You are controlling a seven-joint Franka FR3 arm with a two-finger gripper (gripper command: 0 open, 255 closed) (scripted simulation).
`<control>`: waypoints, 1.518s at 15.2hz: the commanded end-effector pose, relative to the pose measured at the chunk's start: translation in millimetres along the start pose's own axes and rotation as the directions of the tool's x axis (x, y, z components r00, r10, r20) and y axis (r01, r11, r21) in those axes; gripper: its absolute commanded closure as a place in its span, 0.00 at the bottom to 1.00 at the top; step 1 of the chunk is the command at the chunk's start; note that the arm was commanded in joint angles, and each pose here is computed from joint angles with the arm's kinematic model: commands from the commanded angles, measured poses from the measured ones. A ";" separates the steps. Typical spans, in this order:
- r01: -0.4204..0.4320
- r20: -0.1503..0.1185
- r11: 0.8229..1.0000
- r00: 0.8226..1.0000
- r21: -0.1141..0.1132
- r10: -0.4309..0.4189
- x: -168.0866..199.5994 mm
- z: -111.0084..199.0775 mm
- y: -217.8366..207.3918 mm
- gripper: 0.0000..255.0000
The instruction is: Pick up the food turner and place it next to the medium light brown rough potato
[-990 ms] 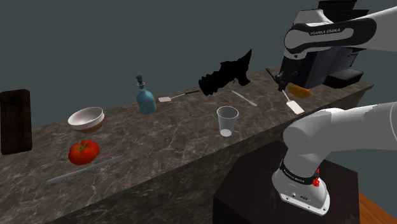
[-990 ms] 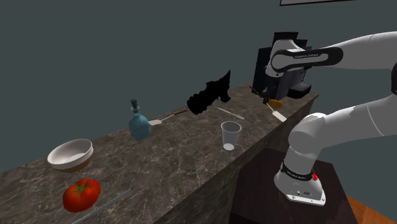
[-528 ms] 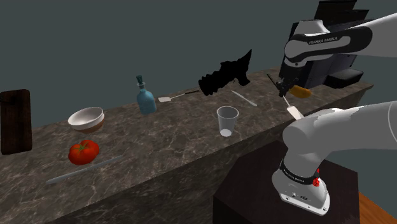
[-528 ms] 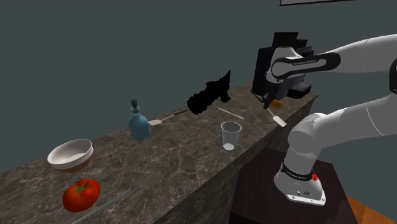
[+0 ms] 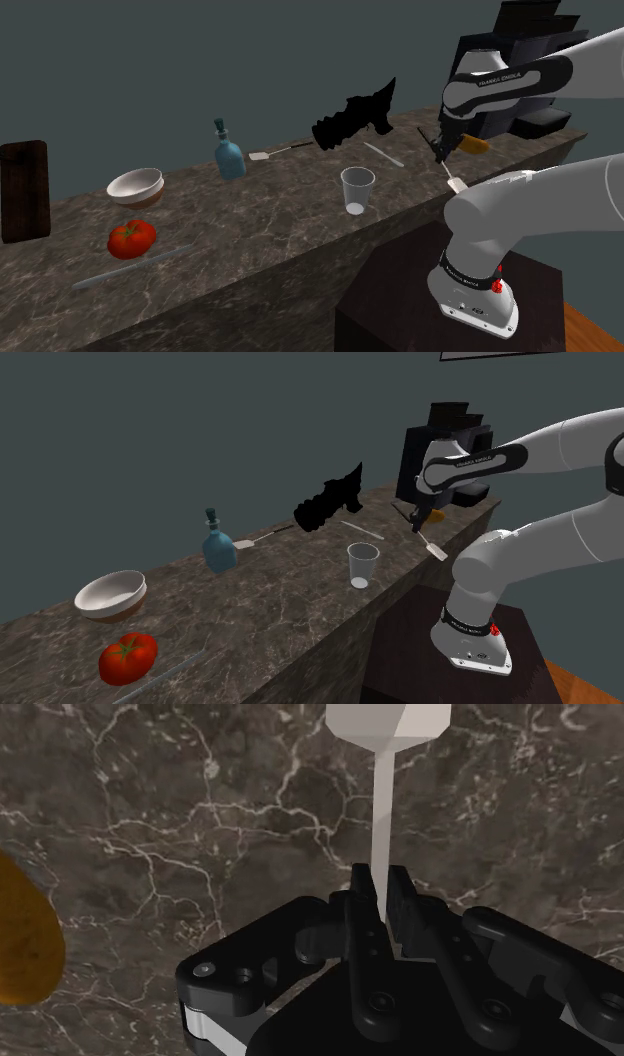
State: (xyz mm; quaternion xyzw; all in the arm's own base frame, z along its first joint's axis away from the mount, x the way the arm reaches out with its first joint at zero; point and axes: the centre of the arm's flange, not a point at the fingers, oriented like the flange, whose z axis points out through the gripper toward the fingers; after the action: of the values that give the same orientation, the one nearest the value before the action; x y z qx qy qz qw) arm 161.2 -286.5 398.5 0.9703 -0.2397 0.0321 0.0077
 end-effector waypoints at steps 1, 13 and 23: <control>0.000 0.000 1.000 1.000 0.000 0.000 0.4 11.6 1.0 1.00; 0.000 0.000 1.000 1.000 0.000 0.000 -2.0 47.9 1.0 1.00; 0.000 0.000 1.000 1.000 0.000 0.000 -2.0 34.7 1.0 0.00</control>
State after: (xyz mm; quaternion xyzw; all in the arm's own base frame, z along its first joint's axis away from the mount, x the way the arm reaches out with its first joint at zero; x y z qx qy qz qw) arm 162.2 -287.9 357.5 0.9703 -0.2396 0.0329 0.0081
